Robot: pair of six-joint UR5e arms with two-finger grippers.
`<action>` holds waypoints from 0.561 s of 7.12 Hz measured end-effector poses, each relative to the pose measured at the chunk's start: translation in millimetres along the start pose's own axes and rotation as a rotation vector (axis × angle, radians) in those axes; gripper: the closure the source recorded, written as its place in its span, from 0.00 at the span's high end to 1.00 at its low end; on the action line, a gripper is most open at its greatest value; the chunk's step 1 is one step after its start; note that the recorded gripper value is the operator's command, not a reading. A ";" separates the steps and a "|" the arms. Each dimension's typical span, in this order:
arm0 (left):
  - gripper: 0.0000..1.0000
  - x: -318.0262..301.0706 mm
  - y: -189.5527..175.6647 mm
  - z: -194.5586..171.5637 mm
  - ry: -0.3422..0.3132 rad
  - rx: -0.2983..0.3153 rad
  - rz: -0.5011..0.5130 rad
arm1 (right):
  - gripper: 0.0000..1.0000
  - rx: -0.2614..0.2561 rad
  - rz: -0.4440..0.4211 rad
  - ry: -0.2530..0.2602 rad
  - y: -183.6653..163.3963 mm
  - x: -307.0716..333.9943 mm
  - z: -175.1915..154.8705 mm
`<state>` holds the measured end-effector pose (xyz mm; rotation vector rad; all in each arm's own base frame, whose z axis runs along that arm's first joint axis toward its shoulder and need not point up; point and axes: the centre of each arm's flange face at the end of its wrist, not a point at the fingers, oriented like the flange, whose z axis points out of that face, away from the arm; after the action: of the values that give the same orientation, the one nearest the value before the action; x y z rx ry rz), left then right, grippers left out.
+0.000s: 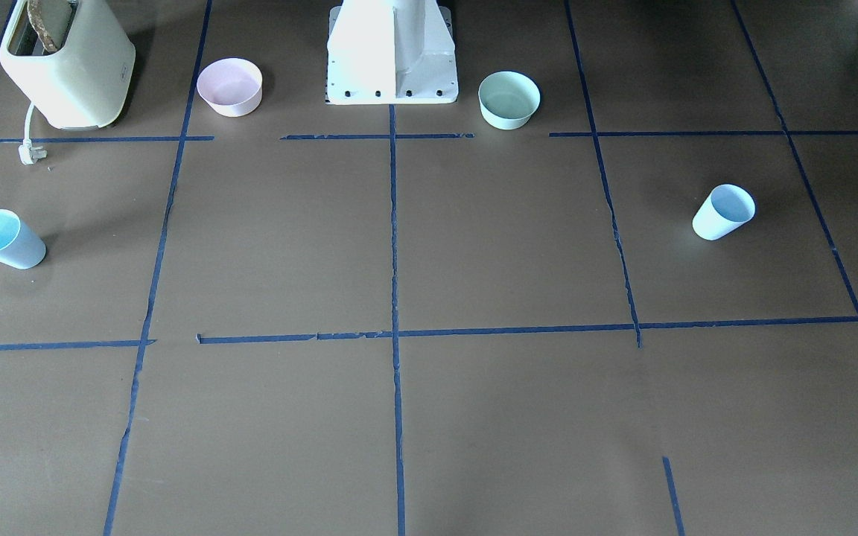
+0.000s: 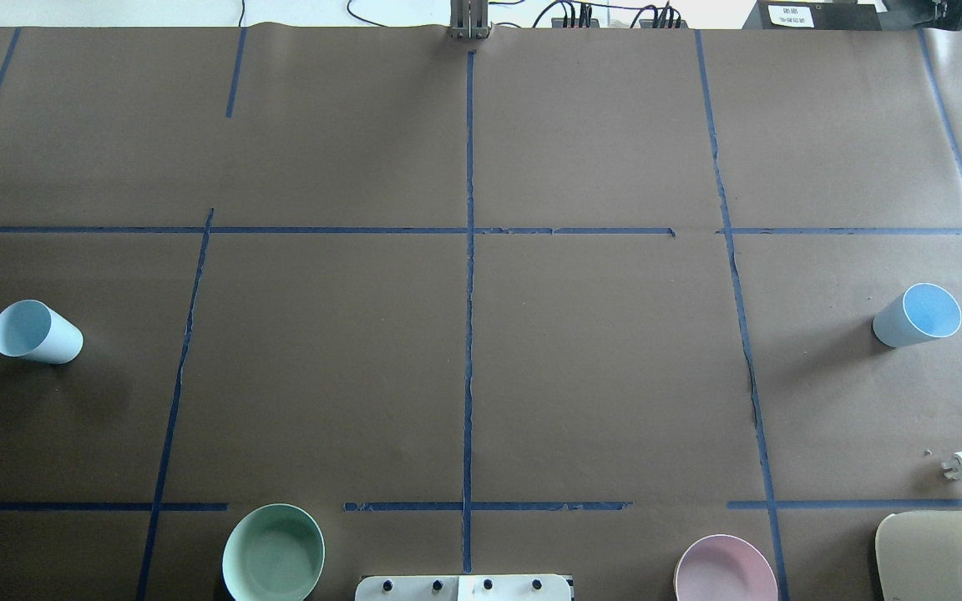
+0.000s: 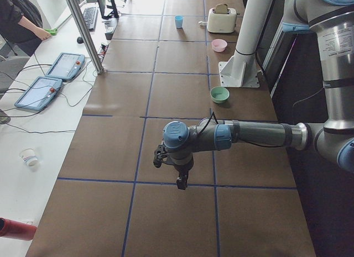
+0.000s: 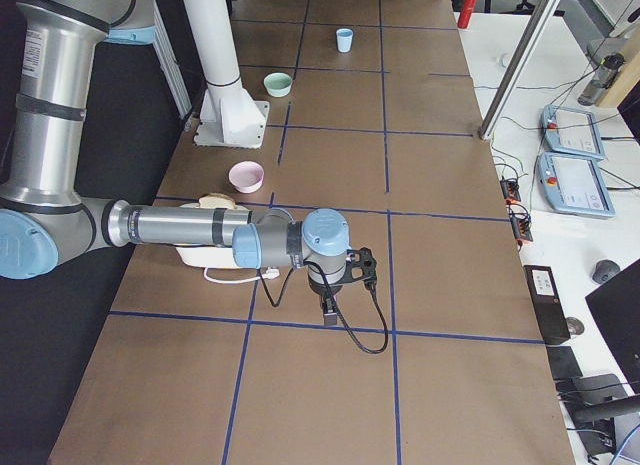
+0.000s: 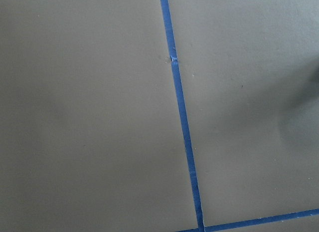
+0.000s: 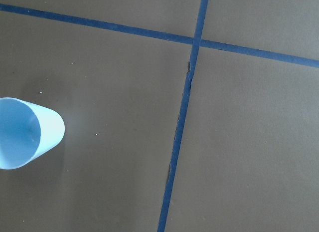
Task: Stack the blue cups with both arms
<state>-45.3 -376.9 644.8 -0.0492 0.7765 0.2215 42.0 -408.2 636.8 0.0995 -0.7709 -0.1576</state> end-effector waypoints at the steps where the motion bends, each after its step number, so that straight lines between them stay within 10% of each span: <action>1: 1.00 0.0 -0.3 0.0 0.000 0.000 0.000 | 1.00 0.002 0.002 0.001 -1.7 -0.3 -0.8; 4: 1.00 5.2 -9.7 -6.8 -0.006 0.023 0.017 | 1.00 0.020 -0.009 0.000 -6.4 -7.5 -8.4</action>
<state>-44.2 -386.4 635.9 -0.0204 0.7736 0.2293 41.9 -412.9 624.6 0.1222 -0.7718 -0.1581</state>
